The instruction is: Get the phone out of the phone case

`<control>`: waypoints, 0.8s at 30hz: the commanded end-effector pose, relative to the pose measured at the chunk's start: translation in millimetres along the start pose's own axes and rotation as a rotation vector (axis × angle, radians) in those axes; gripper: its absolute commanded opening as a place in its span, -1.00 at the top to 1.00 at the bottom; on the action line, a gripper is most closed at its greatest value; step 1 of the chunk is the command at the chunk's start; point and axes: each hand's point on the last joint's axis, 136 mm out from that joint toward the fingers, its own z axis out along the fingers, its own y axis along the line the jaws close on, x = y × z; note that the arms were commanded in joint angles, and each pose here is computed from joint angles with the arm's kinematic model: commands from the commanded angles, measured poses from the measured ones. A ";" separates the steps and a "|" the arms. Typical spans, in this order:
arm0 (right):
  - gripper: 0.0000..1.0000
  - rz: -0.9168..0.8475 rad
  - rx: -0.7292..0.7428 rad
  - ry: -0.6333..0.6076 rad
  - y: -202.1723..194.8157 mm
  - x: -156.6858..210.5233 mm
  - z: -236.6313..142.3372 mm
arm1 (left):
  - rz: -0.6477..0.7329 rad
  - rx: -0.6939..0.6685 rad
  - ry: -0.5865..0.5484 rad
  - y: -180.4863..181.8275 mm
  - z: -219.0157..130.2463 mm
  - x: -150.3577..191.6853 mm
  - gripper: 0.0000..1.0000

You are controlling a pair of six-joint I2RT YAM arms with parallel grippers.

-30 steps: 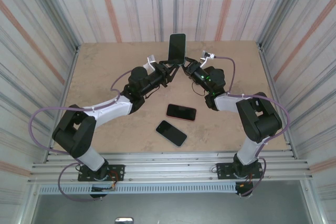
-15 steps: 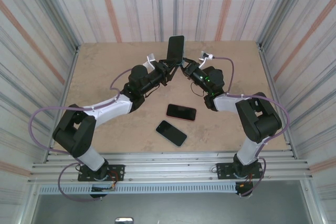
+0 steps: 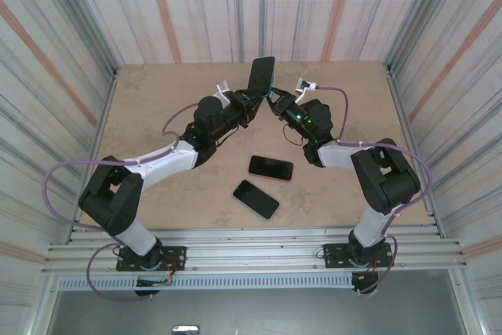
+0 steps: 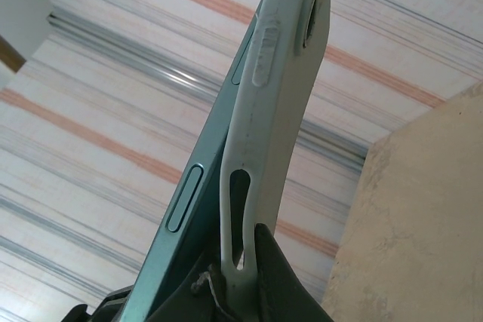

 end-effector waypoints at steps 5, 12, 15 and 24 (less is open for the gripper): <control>1.00 -0.057 -0.147 -0.021 39.3 -1.2 0.0 | 0.028 0.028 -0.088 -18.6 -1.7 -21.3 0.52; 1.00 -0.047 -0.126 -0.027 29.4 -0.8 1.4 | 0.038 0.070 -0.084 -36.0 -0.3 -20.5 0.73; 1.00 -0.038 -0.085 -0.045 17.2 -0.7 1.0 | 0.034 0.113 -0.064 -48.8 0.8 -17.6 0.80; 1.00 -0.132 0.149 -0.080 -25.2 0.5 1.8 | 0.090 0.171 0.021 -83.6 -0.3 4.0 0.94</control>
